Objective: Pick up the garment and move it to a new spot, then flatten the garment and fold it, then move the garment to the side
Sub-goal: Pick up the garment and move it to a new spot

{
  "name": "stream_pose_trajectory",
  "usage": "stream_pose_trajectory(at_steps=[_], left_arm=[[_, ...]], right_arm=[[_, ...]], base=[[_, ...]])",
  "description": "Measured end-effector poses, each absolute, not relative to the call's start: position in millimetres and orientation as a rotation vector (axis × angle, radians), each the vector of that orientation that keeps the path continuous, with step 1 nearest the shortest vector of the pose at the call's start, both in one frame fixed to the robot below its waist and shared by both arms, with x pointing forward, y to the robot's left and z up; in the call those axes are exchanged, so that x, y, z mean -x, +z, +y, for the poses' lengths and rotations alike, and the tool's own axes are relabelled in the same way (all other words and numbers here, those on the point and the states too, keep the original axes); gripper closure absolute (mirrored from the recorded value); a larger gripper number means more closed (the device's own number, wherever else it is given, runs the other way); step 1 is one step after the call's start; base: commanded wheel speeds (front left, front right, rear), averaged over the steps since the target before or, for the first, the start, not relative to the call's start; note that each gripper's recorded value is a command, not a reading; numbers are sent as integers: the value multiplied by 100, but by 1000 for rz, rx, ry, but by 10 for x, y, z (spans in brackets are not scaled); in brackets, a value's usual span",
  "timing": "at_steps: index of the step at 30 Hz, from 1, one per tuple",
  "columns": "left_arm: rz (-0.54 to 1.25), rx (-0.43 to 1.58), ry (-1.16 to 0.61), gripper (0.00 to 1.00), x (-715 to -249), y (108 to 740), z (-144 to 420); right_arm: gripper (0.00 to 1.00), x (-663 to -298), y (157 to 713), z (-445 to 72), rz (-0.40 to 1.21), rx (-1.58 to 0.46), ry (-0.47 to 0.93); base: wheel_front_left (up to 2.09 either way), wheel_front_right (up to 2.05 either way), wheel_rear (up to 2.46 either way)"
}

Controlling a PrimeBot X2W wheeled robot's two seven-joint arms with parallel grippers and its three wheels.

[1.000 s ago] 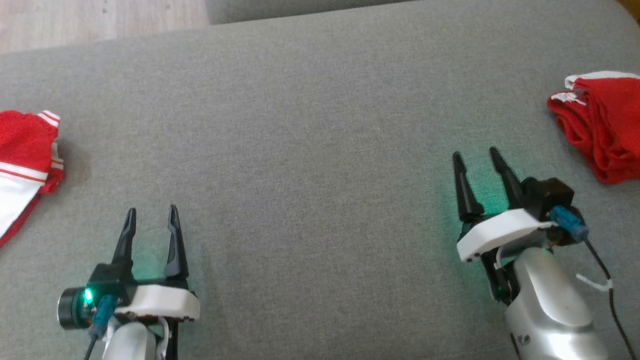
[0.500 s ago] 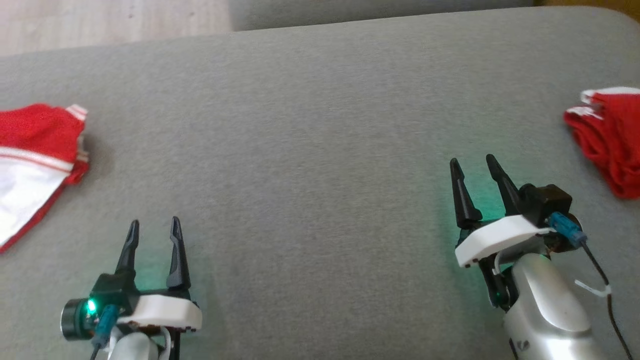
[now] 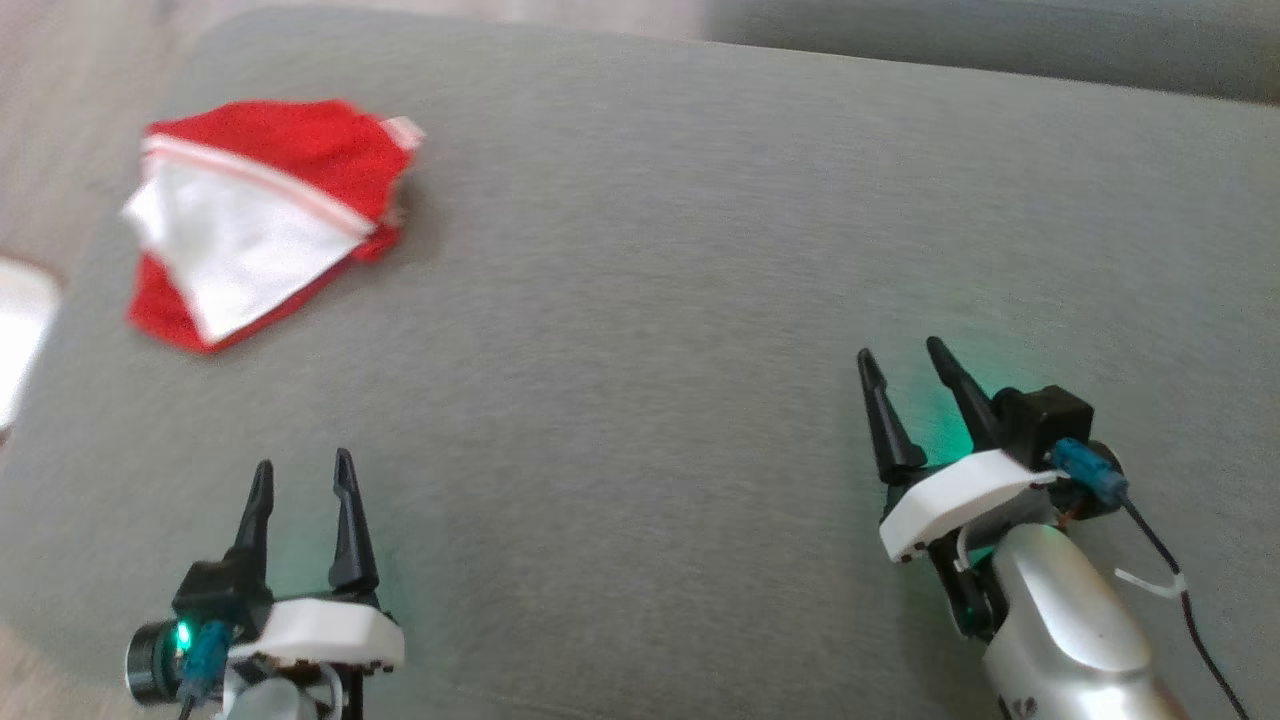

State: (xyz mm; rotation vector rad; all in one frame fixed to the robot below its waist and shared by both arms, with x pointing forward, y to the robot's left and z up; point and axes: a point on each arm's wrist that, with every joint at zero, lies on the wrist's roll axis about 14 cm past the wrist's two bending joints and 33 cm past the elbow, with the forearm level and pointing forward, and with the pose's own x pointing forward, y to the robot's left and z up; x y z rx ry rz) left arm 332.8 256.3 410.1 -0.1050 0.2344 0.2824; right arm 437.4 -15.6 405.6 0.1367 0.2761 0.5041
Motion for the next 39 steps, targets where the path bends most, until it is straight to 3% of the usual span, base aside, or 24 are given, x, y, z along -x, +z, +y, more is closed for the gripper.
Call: stream_pose_trajectory(at_steps=[6,11,23,32,39], left_arm=[[254,152,392,0,-2927,4044,2839],[225,154,432,0,-2878,4127,3029],[7,-105,318,0,-4027,5098,3650],[173,-122,221,0,-4748,4794,3607],[422,-97,309,0,-4867,4080,3908]], right_arm=[[0,-4290,4006,350,302,-140,643],[0,-4261,3962,480,316,-140,681],[0,-4598,3935,327,274,-148,627],[0,-4927,3934,180,215,-164,579],[0,-5194,3956,-74,149,-167,516]], base=[[0,0,0],[0,0,0],[0,0,0],[0,0,0],[0,0,0]])
